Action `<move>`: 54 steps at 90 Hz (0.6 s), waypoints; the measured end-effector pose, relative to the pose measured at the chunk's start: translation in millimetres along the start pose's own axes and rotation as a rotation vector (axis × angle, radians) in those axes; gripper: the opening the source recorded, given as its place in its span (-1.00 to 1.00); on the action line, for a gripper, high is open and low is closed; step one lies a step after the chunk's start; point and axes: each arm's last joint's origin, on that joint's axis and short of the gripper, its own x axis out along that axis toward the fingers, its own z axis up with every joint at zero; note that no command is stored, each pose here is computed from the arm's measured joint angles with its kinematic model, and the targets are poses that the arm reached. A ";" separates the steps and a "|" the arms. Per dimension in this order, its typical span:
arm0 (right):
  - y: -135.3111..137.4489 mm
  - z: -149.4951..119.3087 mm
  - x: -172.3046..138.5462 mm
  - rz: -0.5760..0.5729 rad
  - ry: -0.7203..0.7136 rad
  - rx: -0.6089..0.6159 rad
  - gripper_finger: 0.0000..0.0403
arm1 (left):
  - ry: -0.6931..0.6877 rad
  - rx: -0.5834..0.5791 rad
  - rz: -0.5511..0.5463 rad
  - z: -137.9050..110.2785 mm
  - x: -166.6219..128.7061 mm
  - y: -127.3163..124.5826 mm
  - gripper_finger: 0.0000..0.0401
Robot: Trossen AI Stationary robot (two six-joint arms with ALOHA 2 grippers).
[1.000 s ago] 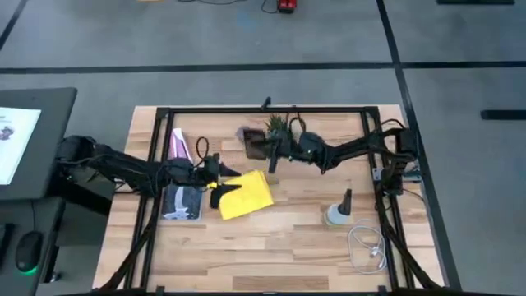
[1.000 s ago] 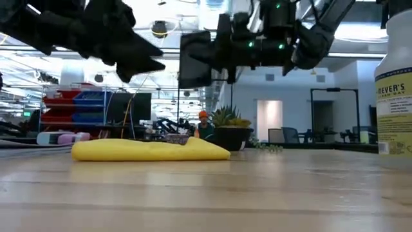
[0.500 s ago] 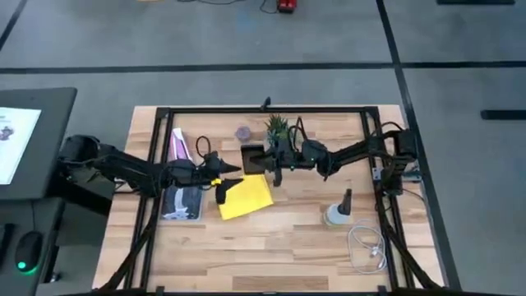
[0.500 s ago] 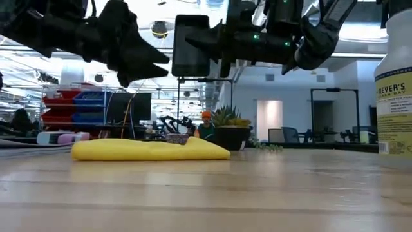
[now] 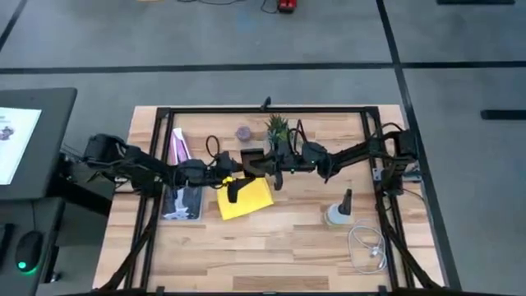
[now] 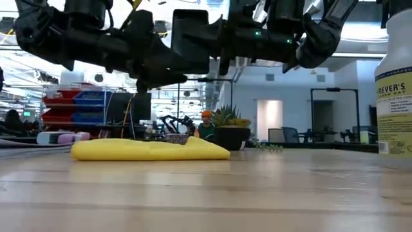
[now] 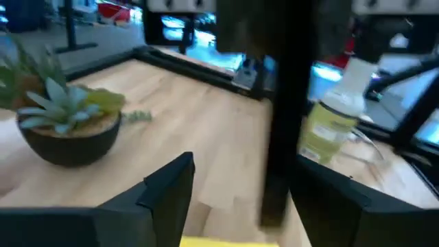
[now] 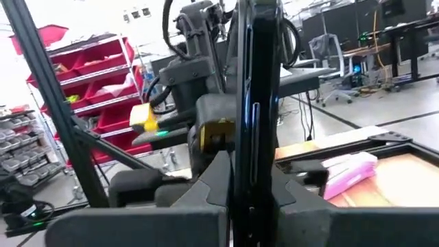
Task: Apply microfiber cloth
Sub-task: Spray the cellphone with the bottle cleaner
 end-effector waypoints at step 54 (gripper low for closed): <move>-0.9 -1.6 0.0 -0.012 0.015 0.005 -0.95 | -0.025 -0.008 -0.011 7.6 1.0 -2.5 -0.78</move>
